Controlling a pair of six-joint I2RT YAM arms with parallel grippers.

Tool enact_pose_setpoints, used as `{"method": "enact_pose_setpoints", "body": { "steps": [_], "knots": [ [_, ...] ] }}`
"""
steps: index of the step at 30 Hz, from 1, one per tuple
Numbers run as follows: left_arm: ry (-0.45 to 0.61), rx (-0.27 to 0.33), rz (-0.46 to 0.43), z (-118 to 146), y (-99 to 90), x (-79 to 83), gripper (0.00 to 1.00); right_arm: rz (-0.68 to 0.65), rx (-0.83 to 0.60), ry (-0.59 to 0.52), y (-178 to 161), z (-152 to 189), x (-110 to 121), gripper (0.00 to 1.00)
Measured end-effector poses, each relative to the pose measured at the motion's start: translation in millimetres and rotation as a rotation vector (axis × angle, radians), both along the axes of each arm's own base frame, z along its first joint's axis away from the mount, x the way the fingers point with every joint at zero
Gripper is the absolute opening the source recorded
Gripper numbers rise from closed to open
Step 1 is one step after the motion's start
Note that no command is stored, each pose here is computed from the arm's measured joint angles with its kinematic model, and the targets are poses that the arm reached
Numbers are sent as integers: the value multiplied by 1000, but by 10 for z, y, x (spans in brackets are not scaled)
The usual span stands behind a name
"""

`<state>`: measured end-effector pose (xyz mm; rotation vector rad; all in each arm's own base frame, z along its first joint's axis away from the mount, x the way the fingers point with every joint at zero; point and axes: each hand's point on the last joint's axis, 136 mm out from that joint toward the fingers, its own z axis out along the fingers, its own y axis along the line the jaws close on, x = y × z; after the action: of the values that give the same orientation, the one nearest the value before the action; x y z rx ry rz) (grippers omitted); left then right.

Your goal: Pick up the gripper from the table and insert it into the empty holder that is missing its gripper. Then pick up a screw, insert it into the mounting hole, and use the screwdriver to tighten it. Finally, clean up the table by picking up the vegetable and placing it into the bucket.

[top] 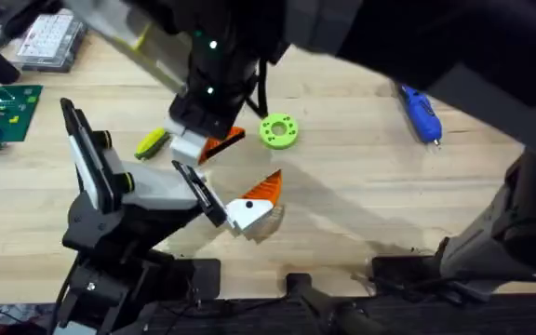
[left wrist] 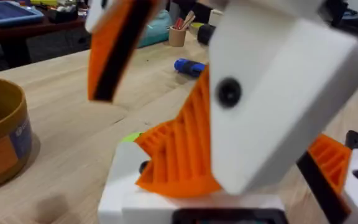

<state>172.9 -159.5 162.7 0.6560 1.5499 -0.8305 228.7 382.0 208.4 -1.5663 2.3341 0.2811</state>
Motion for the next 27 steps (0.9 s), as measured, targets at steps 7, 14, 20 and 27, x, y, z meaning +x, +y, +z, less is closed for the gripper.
{"method": "enact_pose_setpoints", "body": {
  "steps": [7,14,20,27],
  "knots": [
    [-2,1,4,1,4,6,987,-15,-3,-14,-29,16,63,996],
    [-7,5,4,2,4,6,984,-14,-3,-17,-28,28,59,996],
    [-5,3,23,1,25,32,237,-4,-6,-5,-28,34,12,994],
    [-29,18,8,7,10,12,19,15,4,4,27,37,-59,996]
  ]
}}
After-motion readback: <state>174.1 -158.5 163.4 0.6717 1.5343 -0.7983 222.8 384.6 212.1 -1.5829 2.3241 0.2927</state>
